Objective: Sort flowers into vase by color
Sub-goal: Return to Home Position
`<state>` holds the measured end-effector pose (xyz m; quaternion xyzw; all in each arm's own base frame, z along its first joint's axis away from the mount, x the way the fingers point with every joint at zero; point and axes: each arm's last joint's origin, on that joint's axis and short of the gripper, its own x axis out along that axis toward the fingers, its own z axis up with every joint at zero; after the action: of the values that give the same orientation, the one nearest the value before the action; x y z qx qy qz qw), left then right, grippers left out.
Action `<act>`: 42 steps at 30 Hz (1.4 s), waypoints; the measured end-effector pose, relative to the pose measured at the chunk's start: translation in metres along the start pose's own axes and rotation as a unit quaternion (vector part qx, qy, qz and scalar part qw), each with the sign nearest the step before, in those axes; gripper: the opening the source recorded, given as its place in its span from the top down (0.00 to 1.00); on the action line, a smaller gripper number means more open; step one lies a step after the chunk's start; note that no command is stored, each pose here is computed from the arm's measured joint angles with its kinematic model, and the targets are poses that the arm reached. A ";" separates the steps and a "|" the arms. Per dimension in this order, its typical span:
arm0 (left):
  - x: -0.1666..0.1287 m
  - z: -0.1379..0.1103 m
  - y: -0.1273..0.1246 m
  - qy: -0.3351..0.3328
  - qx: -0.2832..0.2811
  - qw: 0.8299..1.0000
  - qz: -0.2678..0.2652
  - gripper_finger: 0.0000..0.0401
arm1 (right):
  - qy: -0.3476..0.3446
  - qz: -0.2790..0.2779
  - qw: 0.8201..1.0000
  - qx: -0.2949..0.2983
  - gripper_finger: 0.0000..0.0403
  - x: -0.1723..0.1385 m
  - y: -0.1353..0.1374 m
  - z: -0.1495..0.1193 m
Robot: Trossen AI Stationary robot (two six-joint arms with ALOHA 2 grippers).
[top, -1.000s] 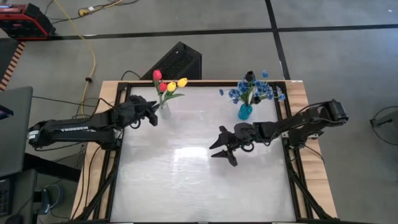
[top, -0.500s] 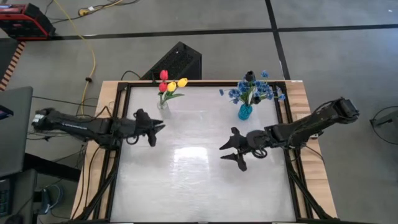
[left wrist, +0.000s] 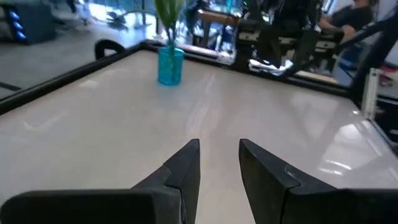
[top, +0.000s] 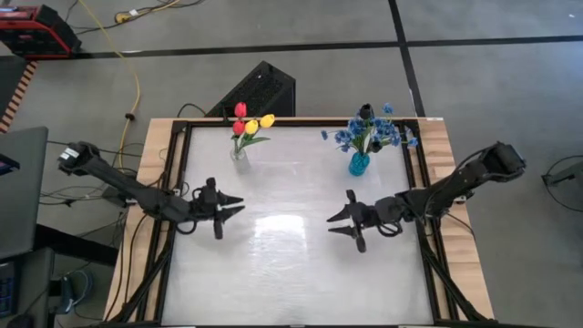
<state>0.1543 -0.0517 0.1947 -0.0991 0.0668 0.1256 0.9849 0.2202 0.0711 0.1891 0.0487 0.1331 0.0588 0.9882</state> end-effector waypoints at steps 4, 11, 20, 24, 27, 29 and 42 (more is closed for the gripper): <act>0.001 -0.011 0.010 -0.035 0.004 0.998 0.046 0.75 | 0.011 -0.024 0.999 0.018 0.73 -0.002 -0.016 -0.012; 0.000 -0.007 0.027 -0.065 0.008 0.994 0.092 0.83 | 0.027 0.015 0.999 0.043 0.96 -0.008 -0.047 -0.018; -0.016 0.008 0.041 -0.095 0.030 0.992 0.082 0.97 | -0.009 -0.061 0.996 0.067 0.95 -0.049 -0.080 -0.033; -0.024 0.008 0.047 -0.090 0.020 0.992 0.087 0.99 | -0.003 -0.088 0.993 0.076 0.96 -0.064 -0.086 -0.032; -0.030 0.007 0.050 -0.092 0.010 0.992 0.082 1.00 | -0.001 -0.097 0.992 0.078 0.96 -0.073 -0.086 -0.031; -0.031 0.001 0.052 -0.099 -0.006 0.992 0.079 1.00 | -0.002 -0.102 0.992 0.078 0.95 -0.079 -0.085 -0.030; -0.033 -0.016 0.057 -0.114 -0.027 0.992 0.051 1.00 | -0.087 -0.089 0.991 0.039 0.95 -0.092 -0.077 -0.030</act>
<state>0.1061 -0.0089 0.1742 -0.1069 -0.0445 0.1875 0.9754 0.1315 -0.0147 0.1750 0.0798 0.0525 -0.0390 0.9947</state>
